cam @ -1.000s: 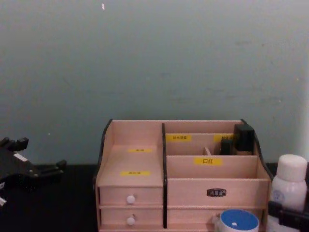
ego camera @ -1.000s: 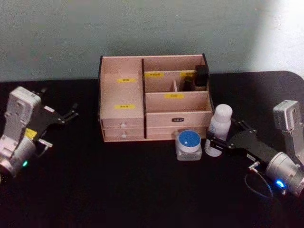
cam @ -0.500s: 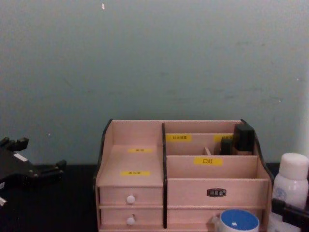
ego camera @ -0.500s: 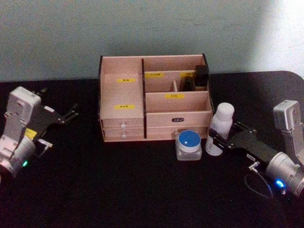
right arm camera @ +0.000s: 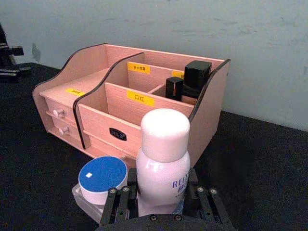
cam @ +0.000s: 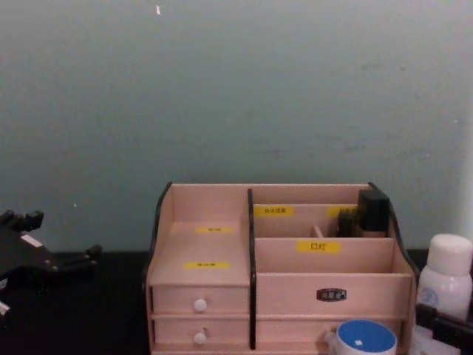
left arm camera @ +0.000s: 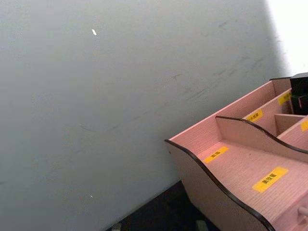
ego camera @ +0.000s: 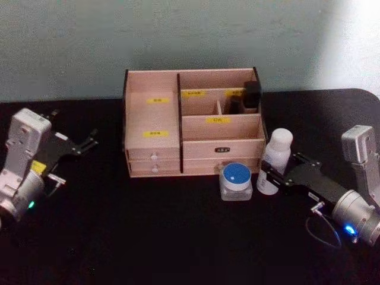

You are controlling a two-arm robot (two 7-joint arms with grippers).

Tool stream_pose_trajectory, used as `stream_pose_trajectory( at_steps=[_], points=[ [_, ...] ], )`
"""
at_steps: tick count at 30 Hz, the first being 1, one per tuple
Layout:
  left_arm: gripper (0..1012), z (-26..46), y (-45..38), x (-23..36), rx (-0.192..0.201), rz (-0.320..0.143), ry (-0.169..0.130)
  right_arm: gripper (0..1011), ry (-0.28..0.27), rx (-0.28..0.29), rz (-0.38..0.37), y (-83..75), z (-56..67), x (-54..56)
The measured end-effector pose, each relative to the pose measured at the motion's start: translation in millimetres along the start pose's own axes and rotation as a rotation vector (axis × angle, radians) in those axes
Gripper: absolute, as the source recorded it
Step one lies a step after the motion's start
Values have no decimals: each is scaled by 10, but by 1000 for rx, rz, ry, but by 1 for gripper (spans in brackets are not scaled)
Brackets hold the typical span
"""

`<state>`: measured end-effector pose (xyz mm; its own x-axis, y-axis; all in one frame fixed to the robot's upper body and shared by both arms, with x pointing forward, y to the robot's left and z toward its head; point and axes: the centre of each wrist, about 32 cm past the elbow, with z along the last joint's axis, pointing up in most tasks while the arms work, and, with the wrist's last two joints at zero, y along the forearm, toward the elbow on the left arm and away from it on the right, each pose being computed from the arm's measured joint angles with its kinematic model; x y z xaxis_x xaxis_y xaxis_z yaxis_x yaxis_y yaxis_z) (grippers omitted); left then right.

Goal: Pick up the facial cleanser and watermelon frost from the table and place them into the tiered storage box.

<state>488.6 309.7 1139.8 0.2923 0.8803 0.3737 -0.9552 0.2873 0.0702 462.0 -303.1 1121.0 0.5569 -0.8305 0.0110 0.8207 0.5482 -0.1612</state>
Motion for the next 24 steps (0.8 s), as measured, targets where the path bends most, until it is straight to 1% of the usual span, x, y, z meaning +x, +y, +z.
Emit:
stream_pose_trajectory(
  at_steps=[5, 16, 24],
  points=[
    [1001, 0, 0, 0, 0, 0, 0, 593, 0, 0, 0, 0, 0, 0],
    [1001, 0, 0, 0, 0, 0, 0, 593, -24, 26, 20, -29, 59, 6],
    [1001, 0, 0, 0, 0, 0, 0, 593, -36, 53, 35, -90, 173, 1]
  ],
)
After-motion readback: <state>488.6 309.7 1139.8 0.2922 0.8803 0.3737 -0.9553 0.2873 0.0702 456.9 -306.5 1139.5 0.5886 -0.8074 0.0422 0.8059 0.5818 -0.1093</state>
